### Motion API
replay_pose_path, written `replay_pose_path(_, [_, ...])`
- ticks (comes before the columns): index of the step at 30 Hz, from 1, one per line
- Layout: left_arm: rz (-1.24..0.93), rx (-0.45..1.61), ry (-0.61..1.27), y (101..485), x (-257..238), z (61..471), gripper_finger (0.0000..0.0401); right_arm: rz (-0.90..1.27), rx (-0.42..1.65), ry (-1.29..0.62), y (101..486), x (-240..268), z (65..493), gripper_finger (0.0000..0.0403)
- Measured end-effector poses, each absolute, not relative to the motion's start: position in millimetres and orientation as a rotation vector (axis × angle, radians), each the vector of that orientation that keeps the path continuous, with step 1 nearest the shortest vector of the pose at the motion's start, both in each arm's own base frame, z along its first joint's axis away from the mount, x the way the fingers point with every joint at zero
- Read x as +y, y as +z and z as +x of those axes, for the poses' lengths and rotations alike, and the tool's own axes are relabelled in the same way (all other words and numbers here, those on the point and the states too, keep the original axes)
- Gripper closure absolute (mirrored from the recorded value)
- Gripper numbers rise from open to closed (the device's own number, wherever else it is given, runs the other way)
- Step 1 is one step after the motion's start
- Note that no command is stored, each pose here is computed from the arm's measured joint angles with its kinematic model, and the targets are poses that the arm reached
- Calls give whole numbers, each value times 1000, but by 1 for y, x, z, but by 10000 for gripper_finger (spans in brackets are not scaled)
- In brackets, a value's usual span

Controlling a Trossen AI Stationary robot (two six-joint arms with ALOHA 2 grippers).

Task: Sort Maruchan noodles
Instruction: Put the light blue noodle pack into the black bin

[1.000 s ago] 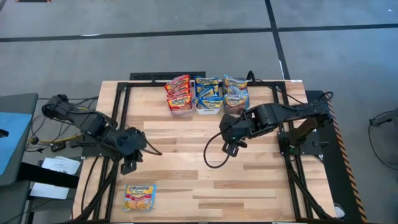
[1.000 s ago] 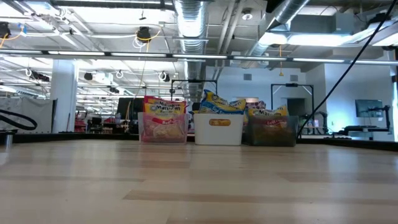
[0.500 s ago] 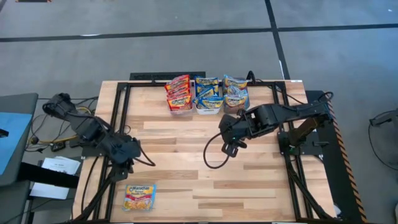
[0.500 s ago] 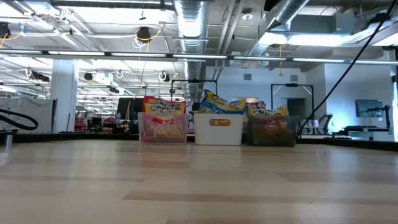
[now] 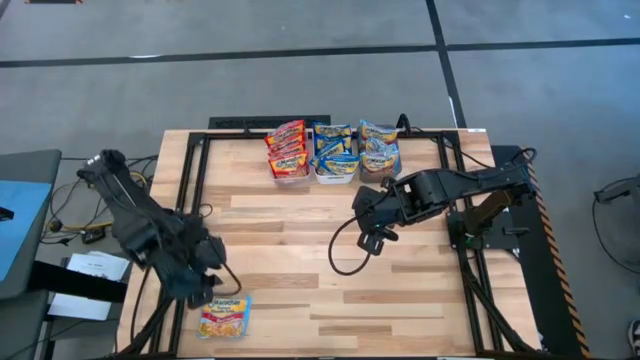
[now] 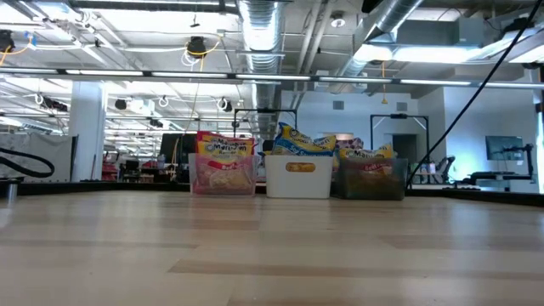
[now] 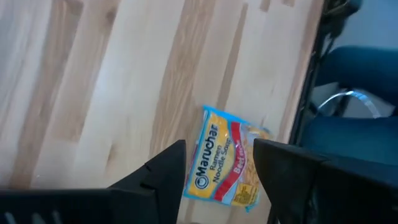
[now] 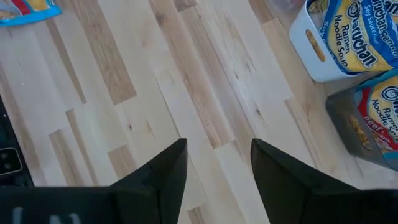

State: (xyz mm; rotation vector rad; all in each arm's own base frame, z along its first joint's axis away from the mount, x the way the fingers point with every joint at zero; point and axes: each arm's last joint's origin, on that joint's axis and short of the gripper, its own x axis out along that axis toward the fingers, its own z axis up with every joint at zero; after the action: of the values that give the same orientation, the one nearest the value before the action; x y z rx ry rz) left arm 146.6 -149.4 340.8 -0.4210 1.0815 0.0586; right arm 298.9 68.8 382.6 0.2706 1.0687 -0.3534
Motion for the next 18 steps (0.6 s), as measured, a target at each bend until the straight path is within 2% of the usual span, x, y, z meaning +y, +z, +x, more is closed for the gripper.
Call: replay_pose_path(18, [-289, 1349, 130, 260, -225, 179, 228, 274, 1079, -326, 382, 74, 298, 200])
